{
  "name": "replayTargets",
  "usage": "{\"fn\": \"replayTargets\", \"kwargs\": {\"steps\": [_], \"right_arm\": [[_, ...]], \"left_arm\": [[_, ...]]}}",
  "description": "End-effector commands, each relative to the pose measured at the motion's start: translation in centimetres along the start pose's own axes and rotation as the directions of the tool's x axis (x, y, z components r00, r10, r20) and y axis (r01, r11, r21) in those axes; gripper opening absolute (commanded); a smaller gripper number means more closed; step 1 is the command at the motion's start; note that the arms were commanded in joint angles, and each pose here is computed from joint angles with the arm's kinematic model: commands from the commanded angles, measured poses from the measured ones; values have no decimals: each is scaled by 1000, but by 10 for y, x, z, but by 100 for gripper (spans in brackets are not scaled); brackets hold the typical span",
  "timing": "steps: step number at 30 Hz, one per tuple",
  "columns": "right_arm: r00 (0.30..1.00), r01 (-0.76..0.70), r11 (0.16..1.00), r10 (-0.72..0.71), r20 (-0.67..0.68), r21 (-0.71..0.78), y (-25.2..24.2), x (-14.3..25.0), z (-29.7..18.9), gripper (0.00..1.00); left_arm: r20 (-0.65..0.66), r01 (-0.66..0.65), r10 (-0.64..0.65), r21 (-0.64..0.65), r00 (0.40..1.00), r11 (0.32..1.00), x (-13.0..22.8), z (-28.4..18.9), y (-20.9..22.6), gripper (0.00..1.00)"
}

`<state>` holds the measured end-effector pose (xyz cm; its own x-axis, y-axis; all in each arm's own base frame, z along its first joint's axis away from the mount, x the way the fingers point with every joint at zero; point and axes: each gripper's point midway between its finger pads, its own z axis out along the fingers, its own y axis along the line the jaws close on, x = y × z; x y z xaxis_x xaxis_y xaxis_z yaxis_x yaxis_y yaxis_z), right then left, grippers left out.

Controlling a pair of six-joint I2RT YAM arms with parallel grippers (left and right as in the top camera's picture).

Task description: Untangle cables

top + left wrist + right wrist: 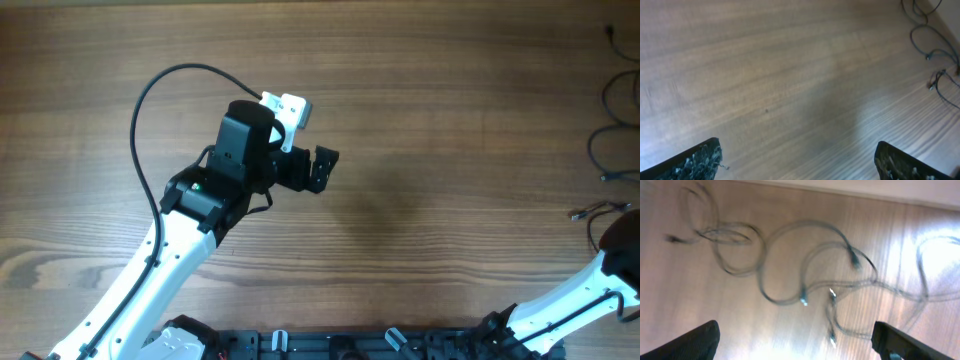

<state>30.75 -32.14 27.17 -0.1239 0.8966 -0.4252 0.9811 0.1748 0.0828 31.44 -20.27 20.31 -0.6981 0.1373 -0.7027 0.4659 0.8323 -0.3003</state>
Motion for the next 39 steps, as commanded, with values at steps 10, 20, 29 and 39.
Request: {"fn": "replayTargets", "kwargs": {"steps": [10,20,29,39], "right_arm": [[945,326,866,-314,97,-380,45,36,-101,100],[592,805,410,-608,529,-430,143,154,-232,100],[546,838,383,-599,586,-389,113,179,-237,100],[619,784,401,-564,546,-474,39,255,-135,100]], "left_arm": [[217,41,-33,-36,976,998,-60,-20,40,100],[333,228,-92,-399,939,888,-68,-42,112,80],[283,197,-87,-390,955,899,-57,-35,100,89],[263,165,-32,-504,964,848,-51,-52,110,100]]}}
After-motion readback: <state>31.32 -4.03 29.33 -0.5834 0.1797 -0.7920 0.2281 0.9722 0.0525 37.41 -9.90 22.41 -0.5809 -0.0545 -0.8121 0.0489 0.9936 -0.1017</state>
